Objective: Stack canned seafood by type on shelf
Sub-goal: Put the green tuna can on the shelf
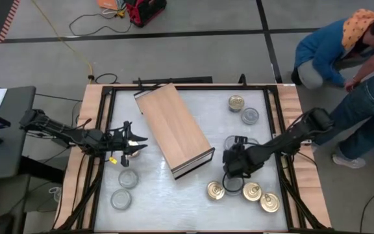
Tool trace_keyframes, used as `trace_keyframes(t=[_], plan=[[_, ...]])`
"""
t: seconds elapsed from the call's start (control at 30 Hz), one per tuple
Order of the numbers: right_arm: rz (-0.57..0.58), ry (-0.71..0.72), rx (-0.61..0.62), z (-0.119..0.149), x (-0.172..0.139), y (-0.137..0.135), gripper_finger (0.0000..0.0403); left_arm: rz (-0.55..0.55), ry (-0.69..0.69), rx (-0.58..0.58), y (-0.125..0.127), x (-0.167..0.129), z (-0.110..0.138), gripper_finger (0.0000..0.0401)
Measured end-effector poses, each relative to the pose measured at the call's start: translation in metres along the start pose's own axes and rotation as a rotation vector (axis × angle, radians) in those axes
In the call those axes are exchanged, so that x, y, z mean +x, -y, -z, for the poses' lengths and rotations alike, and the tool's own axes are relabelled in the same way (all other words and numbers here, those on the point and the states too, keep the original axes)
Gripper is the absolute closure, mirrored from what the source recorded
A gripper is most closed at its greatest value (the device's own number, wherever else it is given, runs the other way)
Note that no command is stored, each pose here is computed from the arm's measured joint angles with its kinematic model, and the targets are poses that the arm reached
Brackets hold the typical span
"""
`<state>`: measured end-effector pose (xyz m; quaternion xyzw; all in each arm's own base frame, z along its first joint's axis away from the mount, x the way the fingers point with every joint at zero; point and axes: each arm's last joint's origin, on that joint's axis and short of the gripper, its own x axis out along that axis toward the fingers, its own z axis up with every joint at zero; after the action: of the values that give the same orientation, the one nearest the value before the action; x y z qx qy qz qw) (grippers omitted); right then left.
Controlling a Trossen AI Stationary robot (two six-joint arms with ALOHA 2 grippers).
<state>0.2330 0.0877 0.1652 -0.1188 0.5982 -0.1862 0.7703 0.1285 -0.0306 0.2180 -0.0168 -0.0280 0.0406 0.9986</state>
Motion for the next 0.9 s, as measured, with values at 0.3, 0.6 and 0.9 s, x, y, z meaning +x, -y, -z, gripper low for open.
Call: trace_keyframes(t=[0.3,0.6,0.9], plan=[[0.06,-0.06,0.024,-0.001,0.018,-0.003,0.0197,0.023,-0.002,-0.001,0.003,-0.001,0.0,0.0299],[0.13,-0.056,-0.002,0.004,0.027,-0.022,0.0322,0.011,-0.003,0.0,0.003,-0.001,0.0,0.0298],[0.053,-0.008,0.021,0.002,0.009,-0.037,0.0359,0.004,-0.003,0.0,0.003,-0.001,0.0,0.0298]])
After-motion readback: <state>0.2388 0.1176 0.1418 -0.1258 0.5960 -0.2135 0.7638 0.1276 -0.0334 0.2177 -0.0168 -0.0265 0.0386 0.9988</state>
